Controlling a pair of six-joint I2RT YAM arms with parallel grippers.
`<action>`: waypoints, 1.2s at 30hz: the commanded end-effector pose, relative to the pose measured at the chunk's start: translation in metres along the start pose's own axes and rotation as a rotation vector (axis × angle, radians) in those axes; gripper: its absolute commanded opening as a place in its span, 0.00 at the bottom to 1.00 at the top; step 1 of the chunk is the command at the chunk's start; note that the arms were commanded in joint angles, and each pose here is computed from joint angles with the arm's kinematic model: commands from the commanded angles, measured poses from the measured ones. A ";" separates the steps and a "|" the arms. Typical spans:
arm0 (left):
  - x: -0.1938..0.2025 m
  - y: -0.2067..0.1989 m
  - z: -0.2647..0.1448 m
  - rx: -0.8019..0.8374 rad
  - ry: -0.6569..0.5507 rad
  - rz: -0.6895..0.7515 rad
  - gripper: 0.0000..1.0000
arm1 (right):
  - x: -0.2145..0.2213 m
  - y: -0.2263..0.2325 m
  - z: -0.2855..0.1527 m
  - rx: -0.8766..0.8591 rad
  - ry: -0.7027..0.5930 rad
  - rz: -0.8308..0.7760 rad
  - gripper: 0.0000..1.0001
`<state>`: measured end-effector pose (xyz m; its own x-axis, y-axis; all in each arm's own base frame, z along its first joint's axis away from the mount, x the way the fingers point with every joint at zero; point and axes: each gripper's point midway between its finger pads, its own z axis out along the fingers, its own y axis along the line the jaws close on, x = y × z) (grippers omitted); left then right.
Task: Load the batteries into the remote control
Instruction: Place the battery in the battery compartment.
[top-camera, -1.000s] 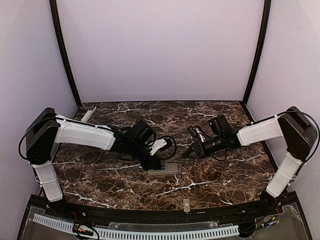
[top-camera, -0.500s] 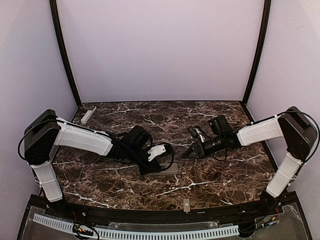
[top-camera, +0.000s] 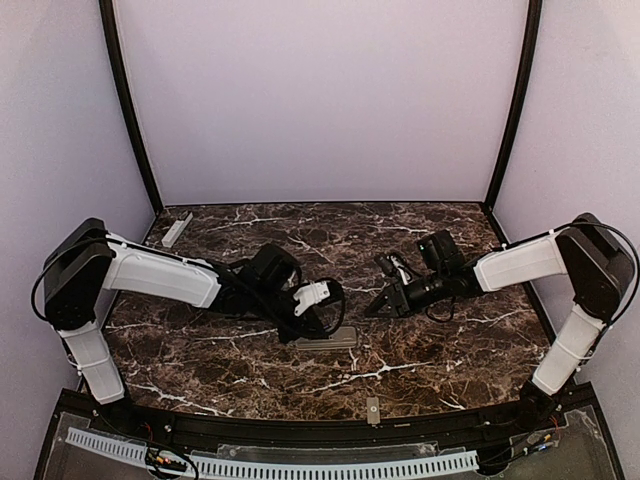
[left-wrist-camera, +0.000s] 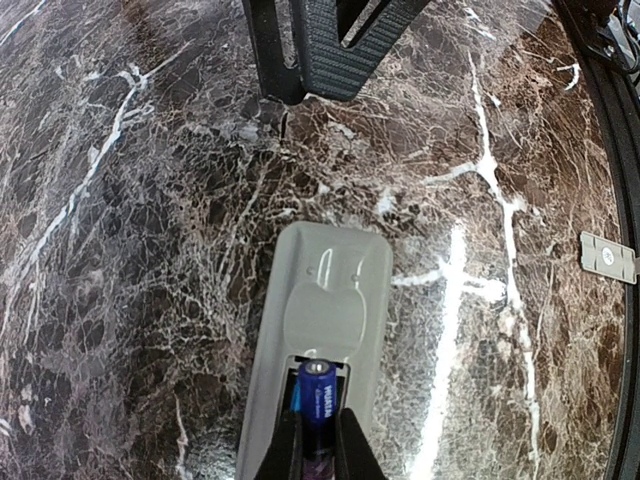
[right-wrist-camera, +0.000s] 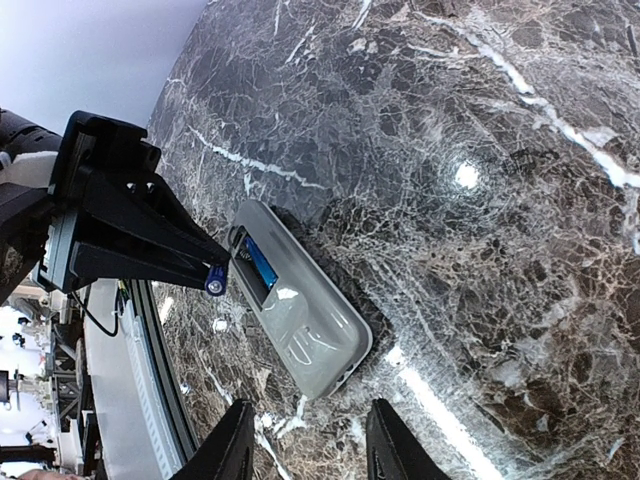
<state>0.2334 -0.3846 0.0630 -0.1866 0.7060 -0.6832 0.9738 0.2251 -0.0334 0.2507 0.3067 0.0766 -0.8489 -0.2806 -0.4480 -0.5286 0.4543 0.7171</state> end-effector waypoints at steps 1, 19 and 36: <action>0.000 -0.003 -0.006 0.014 -0.017 0.027 0.04 | -0.003 0.002 -0.002 -0.014 -0.006 -0.012 0.37; 0.010 -0.009 0.011 0.069 -0.013 0.033 0.07 | -0.001 0.002 -0.001 -0.018 0.000 -0.005 0.37; 0.024 -0.007 0.015 0.065 0.028 0.071 0.11 | 0.000 0.001 0.000 -0.021 0.004 0.000 0.37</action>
<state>0.2308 -0.3881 0.0473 -0.1233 0.7128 -0.6904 0.9879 0.1545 -0.0170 0.2484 0.3077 0.0780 -0.8486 -0.2856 -0.4453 -0.5289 0.4405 0.7254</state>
